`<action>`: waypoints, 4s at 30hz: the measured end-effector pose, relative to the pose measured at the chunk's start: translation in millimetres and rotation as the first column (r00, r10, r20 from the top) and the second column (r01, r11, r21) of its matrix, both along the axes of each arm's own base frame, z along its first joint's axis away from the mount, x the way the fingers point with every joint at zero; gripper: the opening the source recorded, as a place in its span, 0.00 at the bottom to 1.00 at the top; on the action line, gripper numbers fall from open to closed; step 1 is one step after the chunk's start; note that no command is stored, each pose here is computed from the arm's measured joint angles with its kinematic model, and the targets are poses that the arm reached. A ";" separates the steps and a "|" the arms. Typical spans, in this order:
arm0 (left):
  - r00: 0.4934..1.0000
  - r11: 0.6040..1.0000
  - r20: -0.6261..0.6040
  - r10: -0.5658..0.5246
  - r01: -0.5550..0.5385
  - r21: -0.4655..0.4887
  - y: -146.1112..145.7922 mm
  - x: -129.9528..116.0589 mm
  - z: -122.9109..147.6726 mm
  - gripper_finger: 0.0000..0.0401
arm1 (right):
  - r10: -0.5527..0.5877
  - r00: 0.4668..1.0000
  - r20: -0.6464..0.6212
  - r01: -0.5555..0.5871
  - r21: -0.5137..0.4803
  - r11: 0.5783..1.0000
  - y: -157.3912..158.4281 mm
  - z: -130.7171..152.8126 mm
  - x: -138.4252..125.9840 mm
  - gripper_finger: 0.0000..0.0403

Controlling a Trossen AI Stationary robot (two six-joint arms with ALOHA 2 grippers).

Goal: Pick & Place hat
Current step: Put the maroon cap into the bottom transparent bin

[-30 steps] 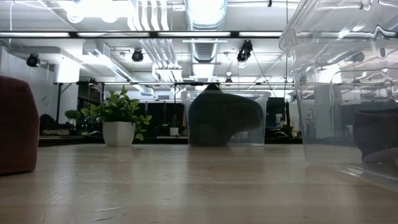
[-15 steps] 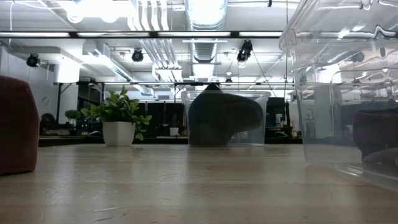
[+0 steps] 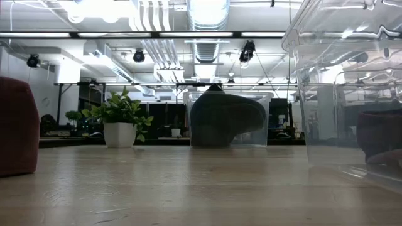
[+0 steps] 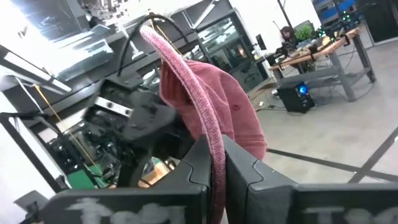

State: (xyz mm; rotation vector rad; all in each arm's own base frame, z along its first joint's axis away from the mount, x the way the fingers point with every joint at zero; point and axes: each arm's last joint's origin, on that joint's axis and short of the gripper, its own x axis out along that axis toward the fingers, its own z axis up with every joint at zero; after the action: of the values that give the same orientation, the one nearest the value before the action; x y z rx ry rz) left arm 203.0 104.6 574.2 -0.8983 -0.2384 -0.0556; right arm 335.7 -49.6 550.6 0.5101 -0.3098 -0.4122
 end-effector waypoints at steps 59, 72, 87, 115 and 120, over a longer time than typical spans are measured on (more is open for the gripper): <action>0.926 0.927 0.342 -0.158 0.020 0.374 -34.9 -52.8 53.5 0.26 | 0.734 0.678 0.033 -0.643 0.511 0.571 -8.7 16.7 -136.1 0.03; 0.955 0.944 0.264 -0.138 0.046 0.327 -14.1 -17.8 38.7 0.26 | 0.658 0.753 -0.028 -0.529 0.569 0.630 41.8 16.6 -220.8 0.03; 0.989 0.974 0.136 -0.062 0.030 0.224 21.2 38.8 6.7 0.26 | 0.739 0.670 -0.073 -0.489 0.706 0.513 63.2 -20.3 -256.7 0.03; 0.997 1.000 -0.075 0.016 -0.014 0.019 58.9 101.9 -47.4 0.26 | 0.826 0.562 -0.042 -0.355 0.890 0.287 64.8 -118.7 -306.2 0.03; 0.996 1.000 -0.088 0.030 -0.030 0.008 62.1 108.1 -52.8 0.26 | 0.719 0.693 -0.058 -0.431 0.765 0.477 59.3 -119.7 -304.8 0.03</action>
State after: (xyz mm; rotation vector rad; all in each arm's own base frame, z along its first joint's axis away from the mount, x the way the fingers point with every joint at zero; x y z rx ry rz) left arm 311.1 166.7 521.4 -0.8882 -0.1693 0.0111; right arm 30.9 9.7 430.9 1.2441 0.4571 0.1012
